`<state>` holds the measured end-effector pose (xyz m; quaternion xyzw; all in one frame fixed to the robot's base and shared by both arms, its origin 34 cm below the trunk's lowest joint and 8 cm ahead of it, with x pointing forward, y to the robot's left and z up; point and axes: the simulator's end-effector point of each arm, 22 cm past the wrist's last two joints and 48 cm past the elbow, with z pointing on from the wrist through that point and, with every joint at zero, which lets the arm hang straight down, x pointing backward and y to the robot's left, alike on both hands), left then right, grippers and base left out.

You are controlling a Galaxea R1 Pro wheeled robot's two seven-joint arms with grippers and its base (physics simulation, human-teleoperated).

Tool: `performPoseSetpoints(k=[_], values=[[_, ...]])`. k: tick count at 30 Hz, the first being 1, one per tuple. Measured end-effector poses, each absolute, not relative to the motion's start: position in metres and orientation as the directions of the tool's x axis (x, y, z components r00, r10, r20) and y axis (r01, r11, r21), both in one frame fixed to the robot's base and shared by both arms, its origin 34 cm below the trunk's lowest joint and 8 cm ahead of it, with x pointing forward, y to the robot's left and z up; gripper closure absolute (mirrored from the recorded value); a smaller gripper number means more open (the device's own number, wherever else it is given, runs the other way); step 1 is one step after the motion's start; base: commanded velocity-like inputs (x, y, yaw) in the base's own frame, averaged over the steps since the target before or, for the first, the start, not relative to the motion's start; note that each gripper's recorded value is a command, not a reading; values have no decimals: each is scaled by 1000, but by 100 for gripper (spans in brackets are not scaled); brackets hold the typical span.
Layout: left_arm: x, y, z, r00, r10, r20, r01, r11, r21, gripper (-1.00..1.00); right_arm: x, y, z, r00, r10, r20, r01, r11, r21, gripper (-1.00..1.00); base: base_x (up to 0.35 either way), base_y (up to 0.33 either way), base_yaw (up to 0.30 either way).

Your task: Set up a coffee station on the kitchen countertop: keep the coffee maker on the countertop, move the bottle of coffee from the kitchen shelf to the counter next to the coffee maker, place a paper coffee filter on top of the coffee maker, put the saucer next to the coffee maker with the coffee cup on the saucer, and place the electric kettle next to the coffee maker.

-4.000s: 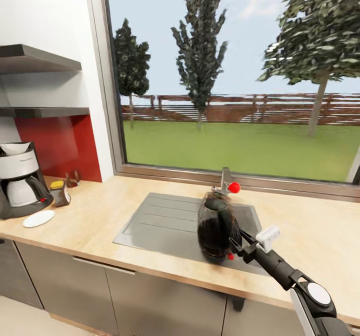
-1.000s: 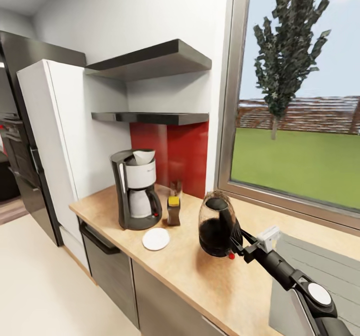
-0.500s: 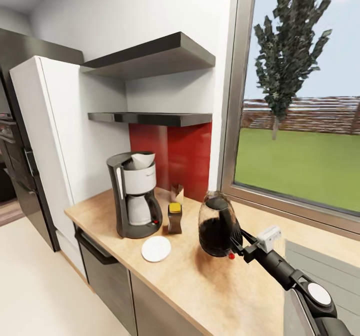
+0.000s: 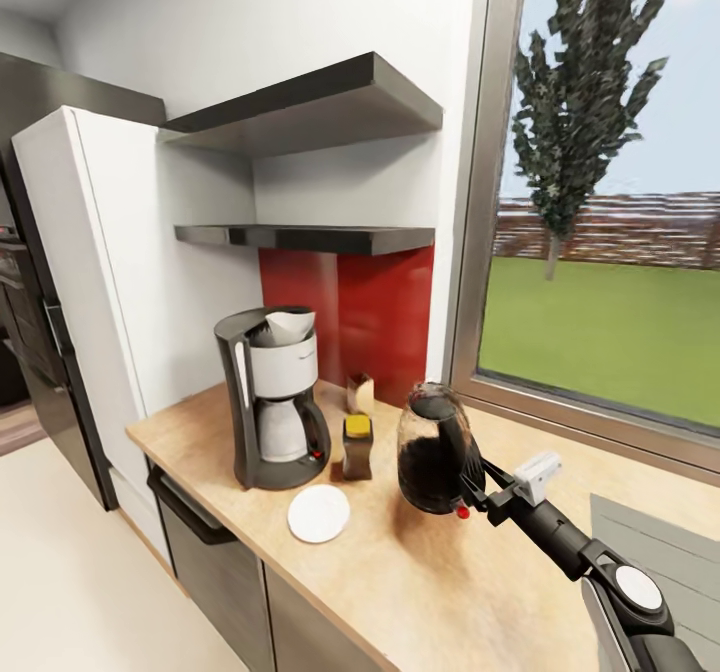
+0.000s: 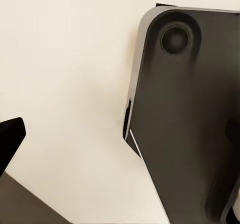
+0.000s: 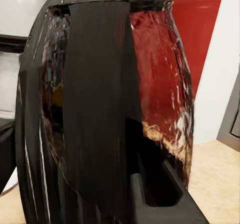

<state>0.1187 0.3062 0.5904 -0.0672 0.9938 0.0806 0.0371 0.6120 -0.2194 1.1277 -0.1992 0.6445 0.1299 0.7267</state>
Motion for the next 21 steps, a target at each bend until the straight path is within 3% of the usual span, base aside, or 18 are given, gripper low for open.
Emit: performPoseSetpoints(k=[5,18,21], values=[[119,306,590,-988,-130,-84,-142,978,155,-100,612,-219,1128,135,-67,-989,-446,887,-122,100,168,49,0],[119,308,590,-988,-131,-84,-143,977,157,-100,613,-220,1127,134,-68,-989,-442,889,-121,100,46,1,0],[120,309,590,-988,-128,-85,-140,978,152,-100,624,-246,1129,131,-62,-989,-328,939,-102,100,4,0,0]])
